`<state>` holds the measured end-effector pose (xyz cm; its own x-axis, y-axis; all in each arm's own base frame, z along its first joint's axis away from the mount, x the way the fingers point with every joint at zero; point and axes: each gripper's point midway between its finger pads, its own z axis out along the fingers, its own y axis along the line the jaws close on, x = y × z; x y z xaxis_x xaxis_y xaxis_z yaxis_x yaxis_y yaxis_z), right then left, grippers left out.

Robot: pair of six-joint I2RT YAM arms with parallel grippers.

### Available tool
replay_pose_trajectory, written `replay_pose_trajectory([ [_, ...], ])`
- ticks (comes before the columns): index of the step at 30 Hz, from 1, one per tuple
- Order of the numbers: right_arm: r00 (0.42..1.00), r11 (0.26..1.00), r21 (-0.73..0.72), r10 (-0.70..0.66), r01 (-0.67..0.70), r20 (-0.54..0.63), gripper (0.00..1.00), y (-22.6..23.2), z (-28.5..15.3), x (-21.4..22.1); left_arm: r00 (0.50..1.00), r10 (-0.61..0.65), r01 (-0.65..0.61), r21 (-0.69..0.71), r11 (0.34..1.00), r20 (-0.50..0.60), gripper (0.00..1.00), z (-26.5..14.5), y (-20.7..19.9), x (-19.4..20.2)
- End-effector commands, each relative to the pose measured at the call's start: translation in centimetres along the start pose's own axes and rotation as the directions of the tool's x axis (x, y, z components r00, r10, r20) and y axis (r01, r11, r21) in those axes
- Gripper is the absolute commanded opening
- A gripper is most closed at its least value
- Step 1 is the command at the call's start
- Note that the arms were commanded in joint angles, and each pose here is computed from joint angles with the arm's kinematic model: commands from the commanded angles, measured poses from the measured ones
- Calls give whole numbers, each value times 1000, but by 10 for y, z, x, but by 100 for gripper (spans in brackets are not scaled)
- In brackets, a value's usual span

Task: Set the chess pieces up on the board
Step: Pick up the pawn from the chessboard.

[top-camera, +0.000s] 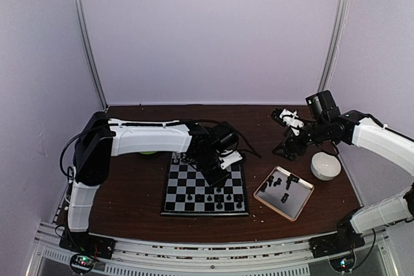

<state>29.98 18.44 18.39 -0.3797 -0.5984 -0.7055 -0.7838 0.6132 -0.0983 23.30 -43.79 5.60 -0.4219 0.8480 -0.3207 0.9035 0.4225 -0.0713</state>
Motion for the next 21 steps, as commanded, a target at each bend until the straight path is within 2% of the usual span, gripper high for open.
replay_pose_trajectory([
  [1,1000,1000,-18,-3,3,-3,86,1,0,0,1000,-1,1,15,1000,-18,23,5,-4,4],
  [7,1000,1000,-31,-1,1,-13,87,3,3,1,1000,-2,2,20,1000,-27,29,7,-5,6],
  [21,1000,999,-52,3,-5,-29,86,5,7,4,999,11,-9,46,999,-44,27,11,-10,12],
])
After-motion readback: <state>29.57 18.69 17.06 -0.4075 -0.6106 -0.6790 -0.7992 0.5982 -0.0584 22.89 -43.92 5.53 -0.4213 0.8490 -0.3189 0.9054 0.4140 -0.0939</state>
